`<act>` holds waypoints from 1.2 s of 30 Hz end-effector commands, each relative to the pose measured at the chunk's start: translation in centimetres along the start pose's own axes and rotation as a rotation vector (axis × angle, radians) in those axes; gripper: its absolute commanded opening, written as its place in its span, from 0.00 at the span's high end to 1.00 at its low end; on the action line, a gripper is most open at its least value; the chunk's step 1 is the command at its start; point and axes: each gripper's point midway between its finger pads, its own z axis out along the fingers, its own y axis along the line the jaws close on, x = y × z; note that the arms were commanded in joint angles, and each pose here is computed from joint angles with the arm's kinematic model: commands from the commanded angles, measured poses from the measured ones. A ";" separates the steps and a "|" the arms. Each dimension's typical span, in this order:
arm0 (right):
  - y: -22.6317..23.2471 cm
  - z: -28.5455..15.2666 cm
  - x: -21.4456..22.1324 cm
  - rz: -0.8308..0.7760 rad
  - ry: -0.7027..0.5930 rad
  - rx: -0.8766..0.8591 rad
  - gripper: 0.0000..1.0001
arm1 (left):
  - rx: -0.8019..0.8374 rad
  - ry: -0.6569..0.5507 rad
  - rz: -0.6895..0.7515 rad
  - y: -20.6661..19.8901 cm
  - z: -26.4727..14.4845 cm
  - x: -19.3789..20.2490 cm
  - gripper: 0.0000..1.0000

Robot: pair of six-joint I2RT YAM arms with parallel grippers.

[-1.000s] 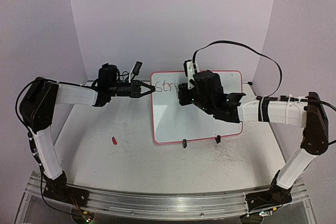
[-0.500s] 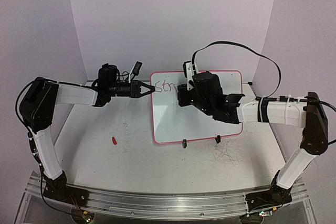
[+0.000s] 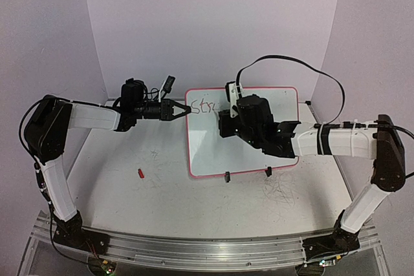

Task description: Write a sentence on the whiteboard

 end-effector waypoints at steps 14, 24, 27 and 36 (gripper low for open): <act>-2.5 -0.7 -2.0 0.049 -0.065 0.125 1.00 | 0.031 -0.025 0.051 -2.0 -0.3 -1.4 1.00; -2.0 -0.3 -3.0 0.043 -0.094 0.116 1.00 | 0.036 -0.021 0.053 -2.2 -0.1 -1.3 1.00; -1.8 -0.2 -3.1 0.041 -0.095 0.110 1.00 | 0.037 -0.020 0.053 -2.2 -0.1 -1.2 1.00; -1.4 0.3 -3.5 0.032 -0.103 0.107 1.00 | 0.040 -0.020 0.055 -2.4 0.0 -1.2 1.00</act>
